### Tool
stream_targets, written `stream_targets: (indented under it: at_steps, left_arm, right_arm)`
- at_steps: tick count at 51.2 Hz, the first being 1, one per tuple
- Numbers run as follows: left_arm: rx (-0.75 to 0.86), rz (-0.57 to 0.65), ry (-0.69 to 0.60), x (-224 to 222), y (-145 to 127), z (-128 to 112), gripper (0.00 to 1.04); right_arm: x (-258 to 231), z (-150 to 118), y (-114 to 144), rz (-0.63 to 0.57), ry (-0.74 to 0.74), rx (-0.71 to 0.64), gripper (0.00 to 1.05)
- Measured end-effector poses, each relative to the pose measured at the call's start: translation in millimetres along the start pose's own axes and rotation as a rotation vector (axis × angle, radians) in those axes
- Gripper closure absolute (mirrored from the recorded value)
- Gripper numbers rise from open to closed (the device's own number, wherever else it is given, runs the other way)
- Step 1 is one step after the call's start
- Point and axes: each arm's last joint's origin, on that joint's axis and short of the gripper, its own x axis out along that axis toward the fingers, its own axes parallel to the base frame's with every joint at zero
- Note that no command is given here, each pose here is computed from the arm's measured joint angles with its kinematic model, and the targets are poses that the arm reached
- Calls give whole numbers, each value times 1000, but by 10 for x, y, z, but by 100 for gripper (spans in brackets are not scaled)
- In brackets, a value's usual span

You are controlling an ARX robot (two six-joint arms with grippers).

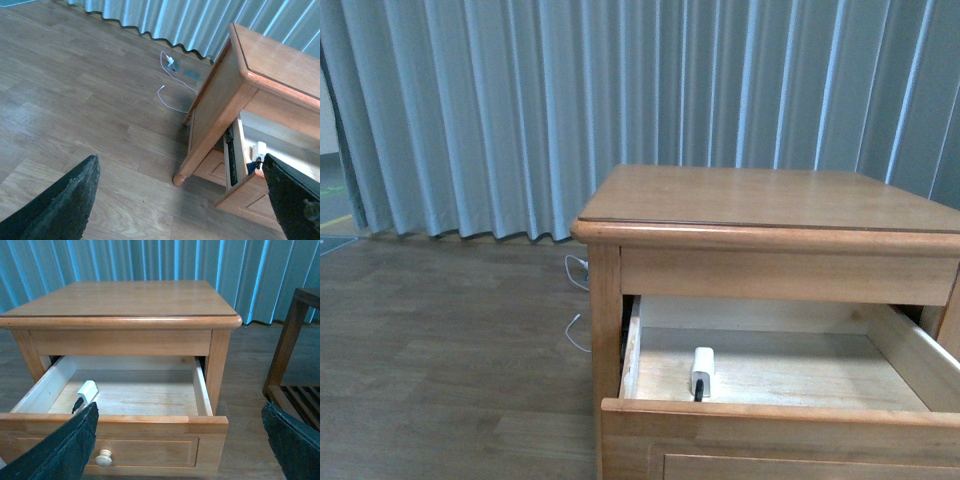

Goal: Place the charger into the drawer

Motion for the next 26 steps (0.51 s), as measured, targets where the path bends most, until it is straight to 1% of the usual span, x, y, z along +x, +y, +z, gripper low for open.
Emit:
stream_targets:
  at_steps: [7,8,10,11,13,14,17,26]
  left_arm:
    - [-11,-7,-2,-5,3,2,6]
    - [0,-27,-14,-8,9,3,8]
    - [26,-100,-50,-1,29,-17,15]
    - [40,-118,-71,3,50,-37,19]
    - [134,-164,-107,3,110,-77,30]
    - [167,-163,-118,2,130,-81,33]
    - [243,-156,-129,26,213,-138,49]
    - [288,-153,-134,58,327,-228,80]
  right_arm:
    - [0,1,0,-1,0,0,8]
    - [0,1,0,-1,0,0,8]
    - [0,1,0,0,0,0,8]
    - [0,0,0,0,0,0,8]
    - [0,1,0,0,0,0,8]
    - [0,0,0,0,0,0,8]
    - [0,0,0,0,0,0,8]
    - [0,0,0,0,0,0,8]
